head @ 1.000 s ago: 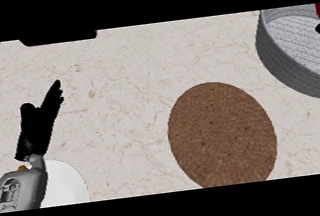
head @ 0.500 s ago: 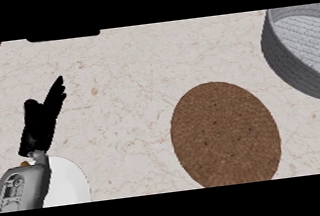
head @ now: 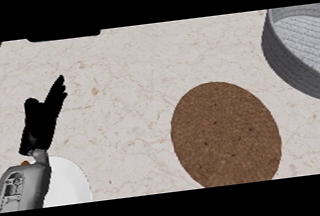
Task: Pick the tomato from the placemat and place it in the basket
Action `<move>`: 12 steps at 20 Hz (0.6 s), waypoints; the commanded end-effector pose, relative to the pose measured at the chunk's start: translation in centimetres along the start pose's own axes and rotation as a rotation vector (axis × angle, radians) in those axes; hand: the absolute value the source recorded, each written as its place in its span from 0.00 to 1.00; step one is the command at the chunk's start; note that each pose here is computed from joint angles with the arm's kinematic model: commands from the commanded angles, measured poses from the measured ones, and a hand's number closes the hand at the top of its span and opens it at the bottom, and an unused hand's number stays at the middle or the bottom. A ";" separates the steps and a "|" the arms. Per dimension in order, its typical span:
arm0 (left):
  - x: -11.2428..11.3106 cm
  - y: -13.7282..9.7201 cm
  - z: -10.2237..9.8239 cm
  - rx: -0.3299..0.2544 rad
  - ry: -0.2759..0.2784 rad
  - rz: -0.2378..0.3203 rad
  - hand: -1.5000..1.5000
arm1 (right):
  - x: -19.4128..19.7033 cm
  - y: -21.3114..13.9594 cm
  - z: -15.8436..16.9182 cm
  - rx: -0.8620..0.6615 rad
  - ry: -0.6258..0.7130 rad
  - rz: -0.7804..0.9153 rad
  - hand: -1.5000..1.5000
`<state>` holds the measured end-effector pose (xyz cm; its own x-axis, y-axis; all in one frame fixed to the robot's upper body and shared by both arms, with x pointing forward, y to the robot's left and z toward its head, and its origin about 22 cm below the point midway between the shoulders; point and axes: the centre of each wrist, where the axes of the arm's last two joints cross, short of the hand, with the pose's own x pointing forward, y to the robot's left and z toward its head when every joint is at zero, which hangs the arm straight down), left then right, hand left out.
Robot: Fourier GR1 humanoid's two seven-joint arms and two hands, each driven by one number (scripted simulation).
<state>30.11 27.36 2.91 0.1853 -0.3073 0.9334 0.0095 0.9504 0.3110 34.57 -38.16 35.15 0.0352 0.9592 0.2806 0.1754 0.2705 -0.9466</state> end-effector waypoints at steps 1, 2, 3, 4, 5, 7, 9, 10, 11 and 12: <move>0.3 -0.5 0.2 -0.024 -0.008 -0.007 0.50 | -5.3 1.3 -0.7 0.014 -0.027 -0.001 1.00; 1.1 0.1 1.2 -0.018 -0.001 0.007 0.50 | -5.6 1.3 -1.0 0.029 -0.051 -0.012 1.00; -1.2 -0.4 0.8 -0.018 0.004 0.003 0.50 | -6.2 0.0 -1.2 0.034 -0.070 -0.040 1.00; 0.2 0.5 0.0 -0.002 -0.005 0.007 0.50 | -5.8 3.0 -2.1 0.051 -0.075 -0.025 1.00; 0.6 0.8 0.3 0.015 -0.015 -0.010 0.50 | -6.0 3.0 -2.4 0.061 -0.079 -0.030 1.00; 0.5 0.5 -0.1 0.016 -0.009 -0.017 0.50 | -6.7 2.9 -2.9 0.062 -0.066 -0.037 1.00; -0.5 -0.3 1.1 -0.020 -0.004 0.019 0.50 | -9.2 5.6 -2.5 0.087 -0.065 -0.007 1.00; 1.1 0.9 -0.3 0.000 0.005 -0.004 0.50 | -8.9 5.4 -3.0 0.085 -0.071 0.005 1.00; 0.4 0.6 -0.4 -0.012 -0.003 0.012 0.50 | -8.3 7.2 -3.5 0.090 -0.058 0.009 1.00; -0.1 -0.6 -0.9 -0.005 0.001 -0.004 0.50 | -9.3 5.4 -3.2 0.101 -0.074 -0.012 1.00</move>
<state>30.34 27.29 3.17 0.1833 -0.3052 0.9345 0.0156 0.9514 0.3077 38.05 -44.57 29.09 -0.0294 0.9583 0.2843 0.1022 0.2858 -0.9528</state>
